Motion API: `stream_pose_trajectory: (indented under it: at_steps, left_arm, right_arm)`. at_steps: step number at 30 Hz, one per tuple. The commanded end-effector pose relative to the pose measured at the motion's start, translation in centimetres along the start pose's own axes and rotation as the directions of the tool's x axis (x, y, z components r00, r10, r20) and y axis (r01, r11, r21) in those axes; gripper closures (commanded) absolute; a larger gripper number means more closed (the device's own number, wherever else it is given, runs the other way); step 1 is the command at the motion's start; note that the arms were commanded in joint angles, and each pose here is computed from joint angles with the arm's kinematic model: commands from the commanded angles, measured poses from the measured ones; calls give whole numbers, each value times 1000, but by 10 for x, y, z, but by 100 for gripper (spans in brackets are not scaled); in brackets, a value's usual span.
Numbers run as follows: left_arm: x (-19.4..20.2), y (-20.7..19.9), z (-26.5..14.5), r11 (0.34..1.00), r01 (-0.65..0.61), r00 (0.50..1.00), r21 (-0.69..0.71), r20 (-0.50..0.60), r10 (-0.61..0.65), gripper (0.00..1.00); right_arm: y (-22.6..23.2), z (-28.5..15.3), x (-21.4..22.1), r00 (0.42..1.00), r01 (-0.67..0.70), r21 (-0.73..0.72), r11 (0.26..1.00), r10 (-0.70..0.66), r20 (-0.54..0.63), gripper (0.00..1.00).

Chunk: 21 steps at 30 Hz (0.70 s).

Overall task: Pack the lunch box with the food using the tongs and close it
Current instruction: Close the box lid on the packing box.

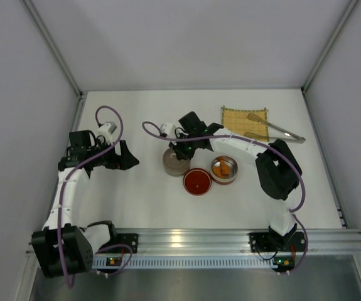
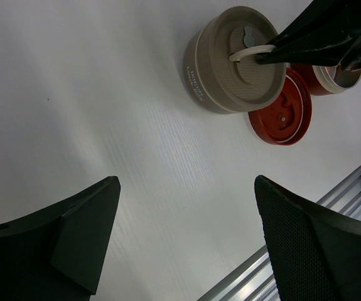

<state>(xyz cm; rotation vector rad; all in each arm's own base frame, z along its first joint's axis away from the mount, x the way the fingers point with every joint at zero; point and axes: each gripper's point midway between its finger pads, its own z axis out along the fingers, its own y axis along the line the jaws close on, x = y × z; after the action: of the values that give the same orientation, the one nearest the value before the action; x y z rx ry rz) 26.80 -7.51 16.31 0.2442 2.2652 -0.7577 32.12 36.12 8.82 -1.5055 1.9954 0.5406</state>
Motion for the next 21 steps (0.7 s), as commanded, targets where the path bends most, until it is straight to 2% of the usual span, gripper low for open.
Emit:
stream_pose_trajectory:
  at_steps: [1,8,13,21]
  left_arm:
    - [-19,-7,1,998,-40,998,39,59,37,7]
    - [-15,-7,4,998,-20,999,60,43,17,8]
    - [-15,-8,5,997,-25,999,67,50,22,8]
    - [-7,-6,15,995,4,1000,104,25,-7,20]
  right_arm:
    - [14,-28,-29,996,-48,-90,995,54,65,100]
    - [6,-26,-31,986,-122,-92,988,131,102,100]
    - [-8,-22,-26,988,-98,5,995,96,117,100]
    - [15,3,-13,976,-209,-176,962,218,32,100]
